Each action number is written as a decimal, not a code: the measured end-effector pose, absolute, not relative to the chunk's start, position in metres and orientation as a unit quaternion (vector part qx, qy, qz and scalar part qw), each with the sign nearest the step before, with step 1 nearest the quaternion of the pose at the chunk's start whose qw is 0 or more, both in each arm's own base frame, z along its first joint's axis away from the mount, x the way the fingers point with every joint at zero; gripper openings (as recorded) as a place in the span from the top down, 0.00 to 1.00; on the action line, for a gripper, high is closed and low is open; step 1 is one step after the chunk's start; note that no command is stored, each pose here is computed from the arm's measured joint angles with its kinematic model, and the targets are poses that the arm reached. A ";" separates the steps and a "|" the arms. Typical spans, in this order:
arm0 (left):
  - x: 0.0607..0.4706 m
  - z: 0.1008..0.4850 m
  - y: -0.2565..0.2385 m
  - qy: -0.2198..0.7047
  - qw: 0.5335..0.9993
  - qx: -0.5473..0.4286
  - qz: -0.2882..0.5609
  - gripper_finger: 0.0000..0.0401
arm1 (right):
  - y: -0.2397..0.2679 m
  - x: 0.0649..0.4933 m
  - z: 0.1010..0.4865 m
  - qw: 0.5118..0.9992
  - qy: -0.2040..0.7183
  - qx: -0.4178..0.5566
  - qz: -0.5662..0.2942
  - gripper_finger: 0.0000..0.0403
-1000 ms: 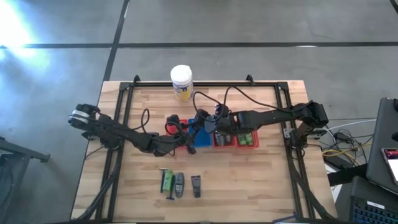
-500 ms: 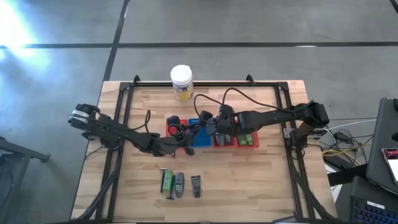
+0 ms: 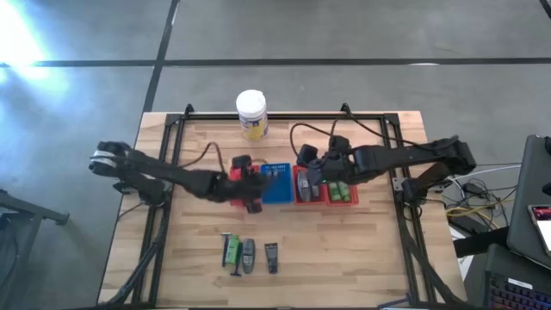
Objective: Pick & Place Travel size toiletries
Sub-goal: Put the bottom blue shave cream into the red bin
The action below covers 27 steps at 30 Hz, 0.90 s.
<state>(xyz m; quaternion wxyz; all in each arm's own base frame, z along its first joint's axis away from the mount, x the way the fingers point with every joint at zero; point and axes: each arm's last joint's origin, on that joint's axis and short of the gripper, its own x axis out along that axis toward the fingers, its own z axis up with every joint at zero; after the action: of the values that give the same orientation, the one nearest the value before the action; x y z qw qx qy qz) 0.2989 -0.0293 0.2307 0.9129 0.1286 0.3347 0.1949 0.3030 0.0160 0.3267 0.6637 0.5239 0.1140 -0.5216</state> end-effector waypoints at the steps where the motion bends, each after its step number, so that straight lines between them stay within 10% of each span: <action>1: 0.299 0.235 -0.025 0.348 0.911 0.111 0.189 0.65 | 0.016 0.301 0.329 0.665 0.114 0.523 -0.521 0.27; 18: 0.229 0.284 0.016 0.487 0.845 0.196 -0.100 0.65 | 0.016 0.299 0.330 0.691 0.144 0.492 -0.510 0.37; 27: 0.255 0.243 0.039 0.545 0.761 0.294 -0.192 0.65 | 0.017 0.300 0.329 0.691 0.150 0.491 -0.509 0.39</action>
<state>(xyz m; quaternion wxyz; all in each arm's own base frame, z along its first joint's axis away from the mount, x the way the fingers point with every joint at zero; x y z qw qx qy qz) 0.2551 0.0389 0.2426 0.7612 0.2940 0.5454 -0.1916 0.3002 0.0167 0.3286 0.6912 0.4906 0.1499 -0.5090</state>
